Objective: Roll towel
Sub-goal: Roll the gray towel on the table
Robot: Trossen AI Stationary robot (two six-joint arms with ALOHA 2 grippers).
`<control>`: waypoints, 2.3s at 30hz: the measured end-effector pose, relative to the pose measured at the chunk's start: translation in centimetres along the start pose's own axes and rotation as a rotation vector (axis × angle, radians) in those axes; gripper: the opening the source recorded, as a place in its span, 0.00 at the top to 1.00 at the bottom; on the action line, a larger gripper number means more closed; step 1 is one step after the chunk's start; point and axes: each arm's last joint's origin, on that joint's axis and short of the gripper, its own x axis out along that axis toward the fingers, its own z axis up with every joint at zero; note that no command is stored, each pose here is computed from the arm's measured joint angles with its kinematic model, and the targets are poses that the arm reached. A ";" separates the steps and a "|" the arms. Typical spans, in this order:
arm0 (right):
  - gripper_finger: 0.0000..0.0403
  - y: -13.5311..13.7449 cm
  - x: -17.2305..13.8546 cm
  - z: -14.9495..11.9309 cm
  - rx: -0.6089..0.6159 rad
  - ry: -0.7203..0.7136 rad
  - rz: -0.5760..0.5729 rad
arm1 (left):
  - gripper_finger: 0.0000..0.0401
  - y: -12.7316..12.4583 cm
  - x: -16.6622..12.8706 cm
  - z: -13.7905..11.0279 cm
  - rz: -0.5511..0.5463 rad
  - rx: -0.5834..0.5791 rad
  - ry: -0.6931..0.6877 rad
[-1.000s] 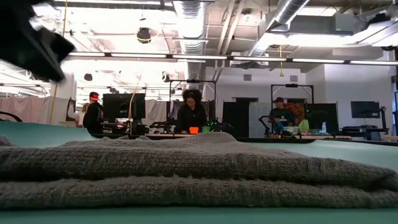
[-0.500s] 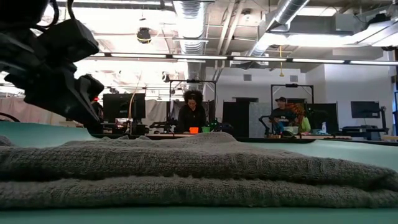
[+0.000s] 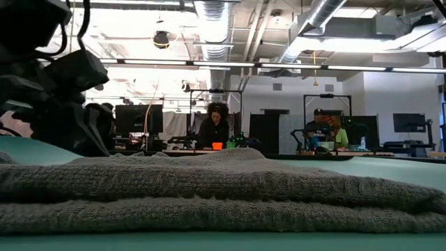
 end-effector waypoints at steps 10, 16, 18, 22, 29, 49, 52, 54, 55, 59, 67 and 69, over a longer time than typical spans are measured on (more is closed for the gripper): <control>0.48 -0.4 0.8 -1.3 -0.046 0.049 -0.022 | 1.00 -0.8 1.0 0.2 -0.044 0.017 -0.012; 0.48 -0.5 1.1 -2.0 -0.056 0.076 -0.023 | 1.00 -1.5 0.8 1.6 -0.040 0.040 -0.024; 0.48 -0.5 1.1 -2.0 -0.051 0.077 -0.021 | 1.00 -1.6 0.7 1.7 -0.021 0.031 -0.039; 0.48 -0.5 1.1 -2.0 -0.052 0.080 -0.023 | 1.00 -1.0 0.9 1.1 0.034 0.031 -0.039; 0.48 -0.8 1.2 -1.9 -0.097 0.085 -0.028 | 1.00 -1.0 1.5 -0.1 0.004 0.009 -0.010; 0.48 1.1 2.9 -4.5 -0.127 0.097 0.011 | 1.00 -1.4 3.3 -1.4 -0.019 -0.065 0.027; 0.48 1.3 3.6 -5.3 -0.166 0.111 0.024 | 1.00 -1.4 3.3 -1.4 -0.017 -0.063 0.021; 0.48 1.2 4.0 -6.0 -0.187 0.136 0.011 | 1.00 -1.4 3.3 -1.4 -0.015 -0.065 0.019; 0.48 1.2 4.0 -6.2 -0.195 0.150 0.006 | 1.00 -1.4 3.3 -1.4 -0.014 -0.068 0.019; 0.48 0.6 4.3 -6.1 -0.194 0.161 -0.013 | 1.00 -1.4 3.3 -1.4 -0.015 -0.069 0.018; 0.48 0.8 4.3 -6.0 -0.196 0.143 0.000 | 1.00 -1.4 3.3 -1.4 -0.012 -0.077 0.018; 0.48 0.9 4.3 -6.0 -0.192 0.137 0.007 | 1.00 -1.4 3.3 -1.4 -0.012 -0.077 0.018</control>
